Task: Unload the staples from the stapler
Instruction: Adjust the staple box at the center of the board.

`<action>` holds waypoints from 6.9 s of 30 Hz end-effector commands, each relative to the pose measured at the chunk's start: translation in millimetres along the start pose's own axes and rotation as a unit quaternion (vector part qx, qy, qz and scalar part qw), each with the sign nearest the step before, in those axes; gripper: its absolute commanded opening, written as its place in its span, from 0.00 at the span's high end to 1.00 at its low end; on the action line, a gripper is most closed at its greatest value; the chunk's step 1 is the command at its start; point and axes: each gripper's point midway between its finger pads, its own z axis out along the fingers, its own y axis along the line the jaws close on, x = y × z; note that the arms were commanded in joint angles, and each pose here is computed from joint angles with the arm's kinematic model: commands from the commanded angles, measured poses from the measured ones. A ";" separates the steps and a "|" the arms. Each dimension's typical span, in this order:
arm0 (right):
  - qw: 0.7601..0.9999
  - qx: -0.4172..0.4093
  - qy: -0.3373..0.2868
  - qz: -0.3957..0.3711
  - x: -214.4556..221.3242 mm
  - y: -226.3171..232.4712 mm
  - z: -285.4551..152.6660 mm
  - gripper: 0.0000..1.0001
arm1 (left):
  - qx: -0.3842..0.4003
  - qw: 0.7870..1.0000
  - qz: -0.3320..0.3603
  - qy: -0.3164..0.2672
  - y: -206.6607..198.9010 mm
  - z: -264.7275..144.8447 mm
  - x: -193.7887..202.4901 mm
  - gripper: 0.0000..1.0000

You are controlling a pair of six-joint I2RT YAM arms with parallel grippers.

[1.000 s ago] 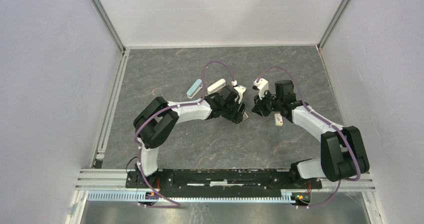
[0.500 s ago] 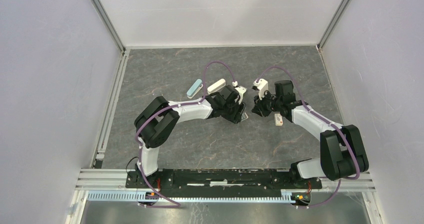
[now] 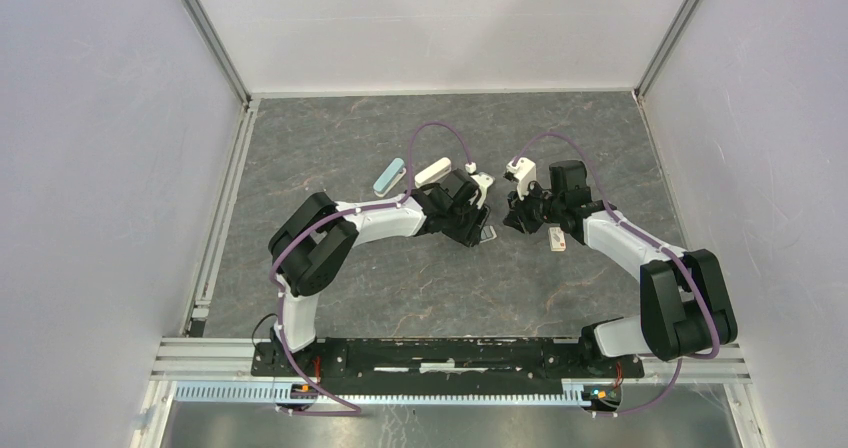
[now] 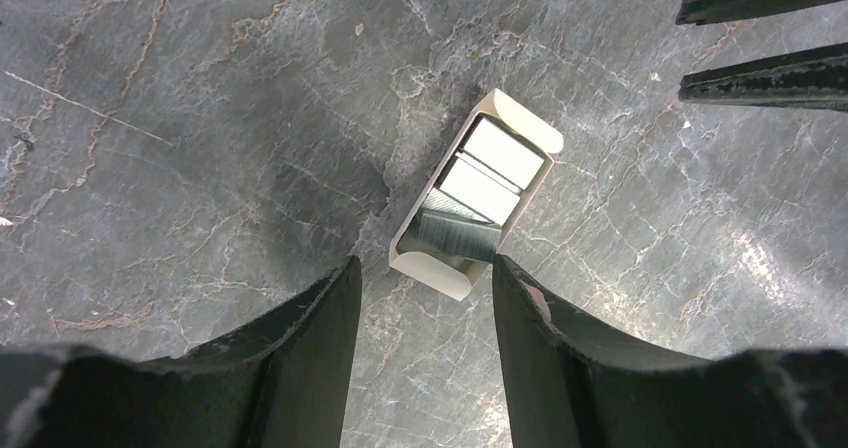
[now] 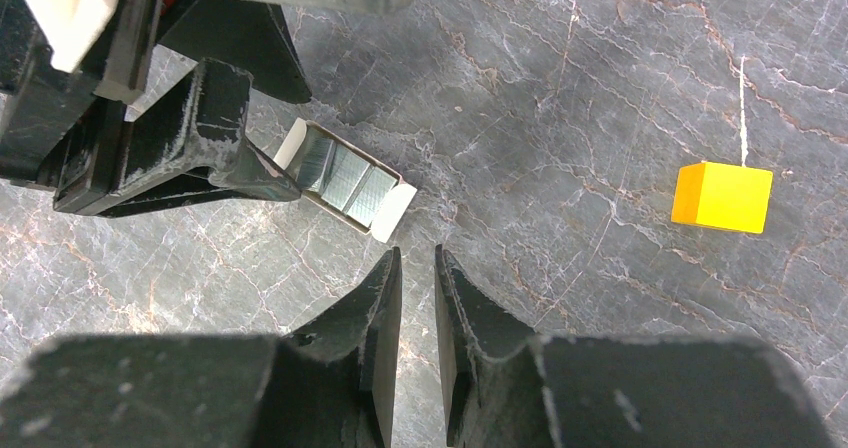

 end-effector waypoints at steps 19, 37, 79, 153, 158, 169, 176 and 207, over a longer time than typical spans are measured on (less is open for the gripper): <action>1.000 -0.014 -0.006 -0.007 -4.3 1.9 1.8 0.76 | -0.041 0.998 0.029 -0.039 12.3 -19.8 -26.0 0.49; 0.999 -0.022 -0.018 -0.022 -10.1 7.2 -3.8 0.76 | 0.028 0.989 -0.027 -0.146 -15.9 -66.9 -41.7 0.49; 0.999 -0.018 -0.037 0.014 -10.5 -14.3 -25.7 0.76 | -0.131 0.984 -0.106 -0.062 -19.4 -11.2 -37.6 0.67; 0.999 -0.023 -0.038 0.013 -10.0 -12.9 -25.0 0.76 | -0.116 0.987 -0.094 -0.053 -26.8 -7.5 -43.7 0.69; 0.999 -0.023 -0.038 0.012 -9.9 -13.1 -25.0 0.76 | -0.113 0.987 -0.095 -0.060 -27.7 -11.0 -46.9 0.69; 0.999 -0.025 -0.038 0.012 -10.2 -12.2 -24.9 0.76 | -0.130 0.985 -0.087 -0.077 -20.2 -19.7 -52.8 0.69; 0.999 -0.034 -0.039 0.001 -10.9 -8.8 -25.9 0.76 | -0.131 0.978 -0.066 -0.146 -9.4 -57.5 -72.7 0.70; 0.997 -0.038 0.043 0.050 36.6 1.4 -0.1 0.95 | -0.021 0.969 -0.167 -0.184 39.2 -17.6 -29.2 0.71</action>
